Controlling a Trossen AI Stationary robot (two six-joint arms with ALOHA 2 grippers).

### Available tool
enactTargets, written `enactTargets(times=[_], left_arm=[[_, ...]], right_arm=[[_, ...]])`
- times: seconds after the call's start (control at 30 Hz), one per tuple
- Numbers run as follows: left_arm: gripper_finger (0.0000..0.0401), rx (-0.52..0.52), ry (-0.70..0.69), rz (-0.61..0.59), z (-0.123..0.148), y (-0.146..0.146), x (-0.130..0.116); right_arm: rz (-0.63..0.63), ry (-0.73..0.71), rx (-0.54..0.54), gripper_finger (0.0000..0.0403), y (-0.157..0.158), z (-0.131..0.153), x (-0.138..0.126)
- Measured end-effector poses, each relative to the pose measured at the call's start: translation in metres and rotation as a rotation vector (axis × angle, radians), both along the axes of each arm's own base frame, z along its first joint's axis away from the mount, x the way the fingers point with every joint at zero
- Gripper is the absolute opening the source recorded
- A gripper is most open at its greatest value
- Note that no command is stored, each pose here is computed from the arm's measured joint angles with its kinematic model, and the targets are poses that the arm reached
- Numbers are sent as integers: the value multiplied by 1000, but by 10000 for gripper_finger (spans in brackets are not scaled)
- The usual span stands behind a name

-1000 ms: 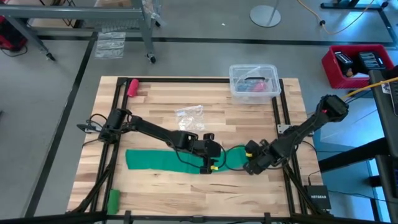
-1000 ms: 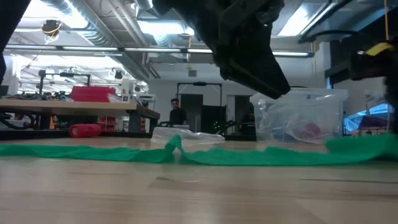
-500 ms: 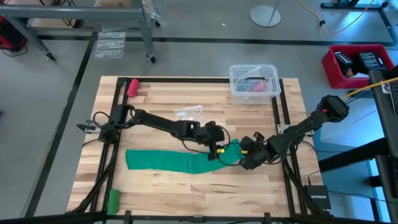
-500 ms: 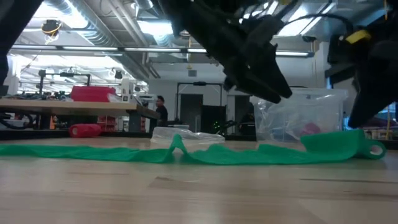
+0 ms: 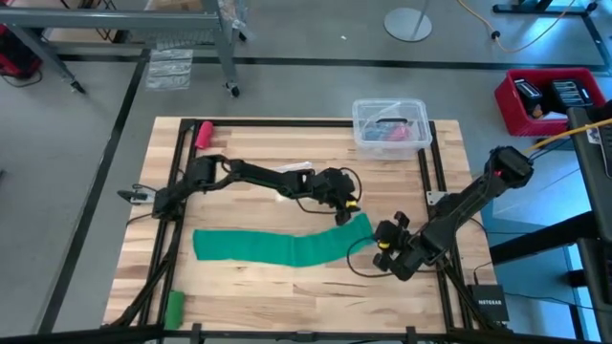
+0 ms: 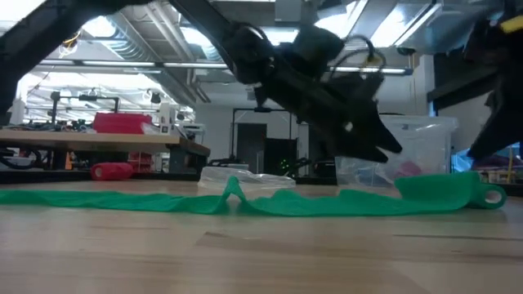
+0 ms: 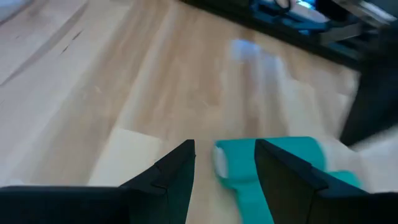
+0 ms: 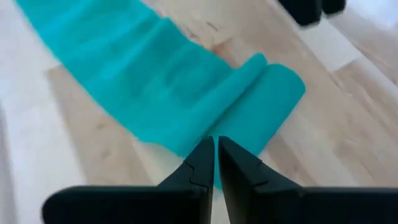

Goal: Roll bandage
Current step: Roll the green bandage

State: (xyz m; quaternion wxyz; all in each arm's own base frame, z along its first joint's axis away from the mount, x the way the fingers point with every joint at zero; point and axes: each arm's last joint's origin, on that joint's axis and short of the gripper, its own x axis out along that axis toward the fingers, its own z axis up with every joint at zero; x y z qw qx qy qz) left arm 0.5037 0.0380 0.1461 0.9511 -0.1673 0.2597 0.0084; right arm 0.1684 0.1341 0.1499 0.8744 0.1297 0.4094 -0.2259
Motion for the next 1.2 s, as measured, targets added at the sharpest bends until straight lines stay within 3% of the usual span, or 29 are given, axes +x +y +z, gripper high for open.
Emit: enactTargets(times=[0.17,0.43,0.8,0.9,1.03,1.2], left_arm=[[159,-25,1,-29,-11,1,11],[159,-53,31,-50,-14,1,9],[159,-28,57,-60,-24,4,9],[159,-78,54,-59,-33,9,10],[159,-165,29,-126,-42,13,13],[159,-186,7,-237,-42,8,13]], right_arm=[[-31,11,-50,28,0,-16,3],[-27,46,-73,28,5,-32,8],[-9,33,-105,28,6,-35,10],[2,35,-112,28,6,-35,10],[5,36,-113,28,6,-36,10],[5,40,-115,28,6,-36,10]])
